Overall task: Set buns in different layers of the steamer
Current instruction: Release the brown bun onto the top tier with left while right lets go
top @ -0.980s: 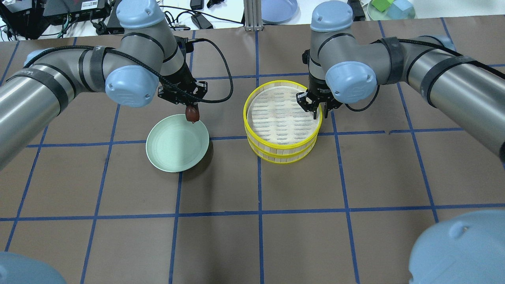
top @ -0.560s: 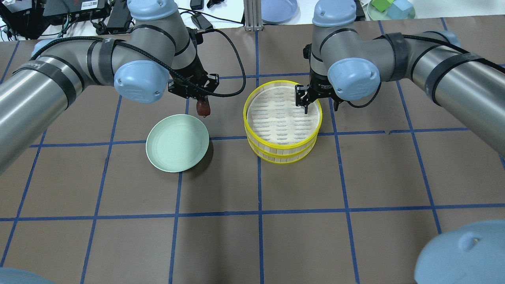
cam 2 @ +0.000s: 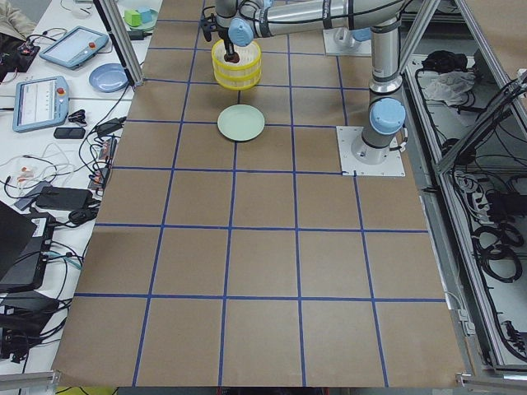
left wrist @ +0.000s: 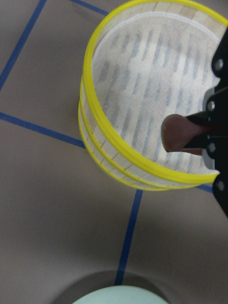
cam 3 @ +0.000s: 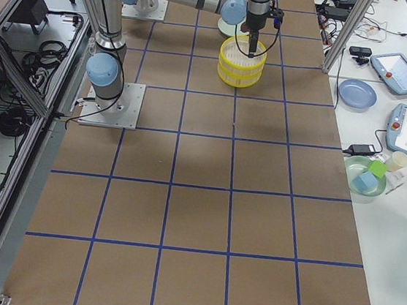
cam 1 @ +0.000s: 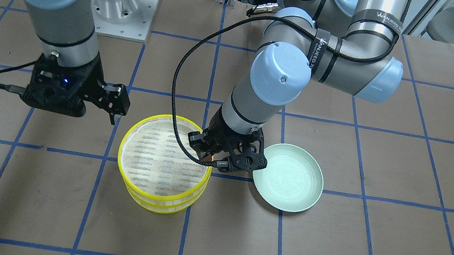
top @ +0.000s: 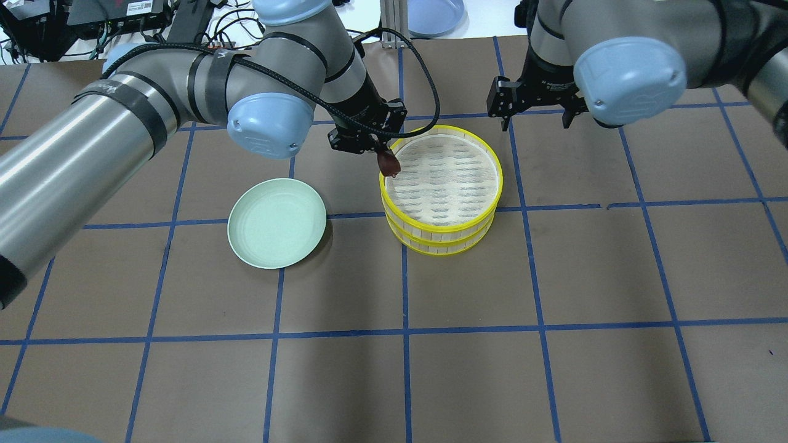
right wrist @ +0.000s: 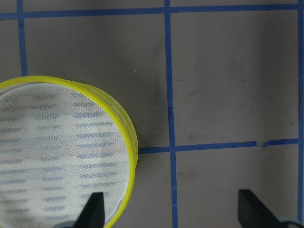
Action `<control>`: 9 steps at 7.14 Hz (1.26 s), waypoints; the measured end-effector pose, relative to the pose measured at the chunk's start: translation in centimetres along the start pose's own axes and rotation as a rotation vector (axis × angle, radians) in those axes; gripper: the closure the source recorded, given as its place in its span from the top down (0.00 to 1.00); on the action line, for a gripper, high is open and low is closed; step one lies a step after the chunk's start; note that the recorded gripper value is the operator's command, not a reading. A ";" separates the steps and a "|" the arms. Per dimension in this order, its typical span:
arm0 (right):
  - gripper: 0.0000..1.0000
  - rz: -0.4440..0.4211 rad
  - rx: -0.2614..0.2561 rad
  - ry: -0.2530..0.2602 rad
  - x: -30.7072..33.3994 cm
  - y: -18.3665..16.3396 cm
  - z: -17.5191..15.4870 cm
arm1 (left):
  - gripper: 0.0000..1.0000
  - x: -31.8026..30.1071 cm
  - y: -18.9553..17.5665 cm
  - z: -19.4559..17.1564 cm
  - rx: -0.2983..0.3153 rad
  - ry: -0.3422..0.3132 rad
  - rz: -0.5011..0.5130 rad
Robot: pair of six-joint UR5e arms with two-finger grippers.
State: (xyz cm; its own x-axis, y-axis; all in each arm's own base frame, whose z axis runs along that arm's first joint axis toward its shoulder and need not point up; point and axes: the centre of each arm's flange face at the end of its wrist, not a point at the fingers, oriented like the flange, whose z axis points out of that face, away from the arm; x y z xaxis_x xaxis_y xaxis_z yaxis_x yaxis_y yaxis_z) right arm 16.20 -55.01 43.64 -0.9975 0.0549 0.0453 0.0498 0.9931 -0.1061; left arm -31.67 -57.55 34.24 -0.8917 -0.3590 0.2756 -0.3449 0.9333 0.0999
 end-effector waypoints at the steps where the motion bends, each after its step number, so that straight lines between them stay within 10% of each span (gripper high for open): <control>1: 1.00 0.019 0.018 -0.017 1.1 1.0 -3.0 | 0.14 0.8 0.3 1.2 -0.046 0.047 -0.056; 4: 1.00 0.053 0.018 -0.061 2.7 1.6 -6.5 | 0.76 2.6 0.9 4.0 -0.098 0.121 -0.108; 9: 1.00 0.051 -0.117 -0.051 2.9 2.0 -8.3 | 0.92 2.8 1.3 3.7 -0.093 0.129 -0.105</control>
State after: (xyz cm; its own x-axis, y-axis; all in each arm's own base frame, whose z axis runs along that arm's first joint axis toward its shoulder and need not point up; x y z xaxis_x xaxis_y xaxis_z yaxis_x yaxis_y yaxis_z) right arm 13.88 -52.02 51.85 -0.9946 0.1030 -0.0080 0.1030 0.9946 0.0093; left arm -35.71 -57.36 31.64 -0.8054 -0.4560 0.3787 -0.3998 0.8896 0.2210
